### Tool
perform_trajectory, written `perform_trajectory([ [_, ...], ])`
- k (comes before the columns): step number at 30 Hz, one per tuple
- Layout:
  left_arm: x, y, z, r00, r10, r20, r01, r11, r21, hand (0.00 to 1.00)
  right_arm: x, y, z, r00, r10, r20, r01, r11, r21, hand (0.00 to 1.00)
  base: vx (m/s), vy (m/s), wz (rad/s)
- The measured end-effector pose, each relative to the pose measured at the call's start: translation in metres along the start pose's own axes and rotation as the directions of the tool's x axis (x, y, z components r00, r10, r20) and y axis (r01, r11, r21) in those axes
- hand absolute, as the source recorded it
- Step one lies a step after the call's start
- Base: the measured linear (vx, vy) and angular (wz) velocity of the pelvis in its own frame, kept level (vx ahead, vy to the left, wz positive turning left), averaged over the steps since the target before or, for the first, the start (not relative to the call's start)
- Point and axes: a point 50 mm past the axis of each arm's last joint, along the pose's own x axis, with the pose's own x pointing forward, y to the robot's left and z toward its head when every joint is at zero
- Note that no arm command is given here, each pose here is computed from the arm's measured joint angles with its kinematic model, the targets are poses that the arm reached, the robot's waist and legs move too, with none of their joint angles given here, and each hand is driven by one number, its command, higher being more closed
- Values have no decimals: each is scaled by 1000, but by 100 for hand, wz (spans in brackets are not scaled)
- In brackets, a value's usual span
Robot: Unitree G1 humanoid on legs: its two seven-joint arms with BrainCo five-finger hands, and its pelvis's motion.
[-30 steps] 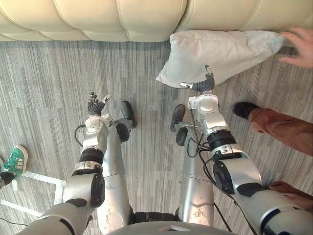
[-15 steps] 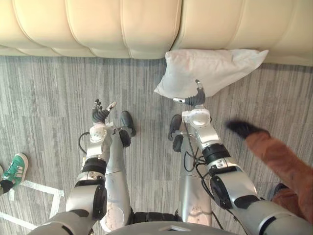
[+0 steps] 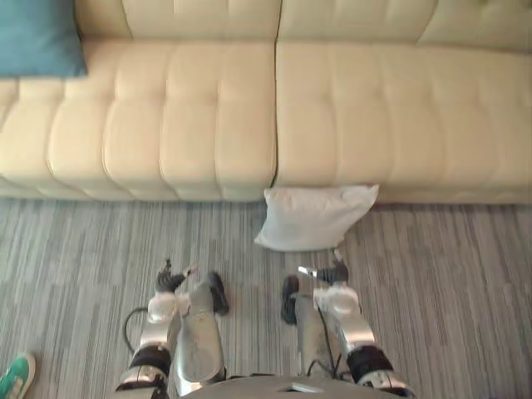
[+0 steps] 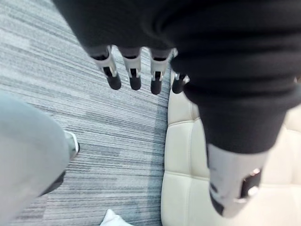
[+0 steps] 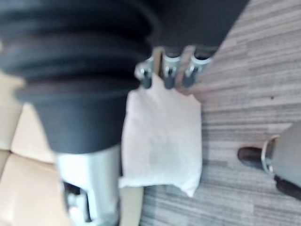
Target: Pick up cushions and gather them together orderly.
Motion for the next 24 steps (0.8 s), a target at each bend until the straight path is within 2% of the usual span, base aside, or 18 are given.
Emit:
perform_trajectory([
  [9, -2, -2, -11, 999, -7, -48, 2, 995, -100, 0, 0, -1, -17, 996, 16, -87, -12, 999, 53, 0, 21, 19, -9],
  [13, -4, 5, -18, 998, 12, -68, -18, 995, -102, 0, 2, 3, -10, 998, 28, -64, -26, 999, 45, 0, -98, 27, -12],
  [19, -6, 26, -30, 994, 54, -100, -61, 996, -65, 0, -4, 7, -34, 988, 51, -144, -51, 999, 5, 0, -66, -161, 6],
  [24, -5, 3, -33, 990, -10, -138, 5, 999, -37, 0, 7, -12, -21, 994, 9, -108, -15, 999, -51, 0, -144, -110, -46],
])
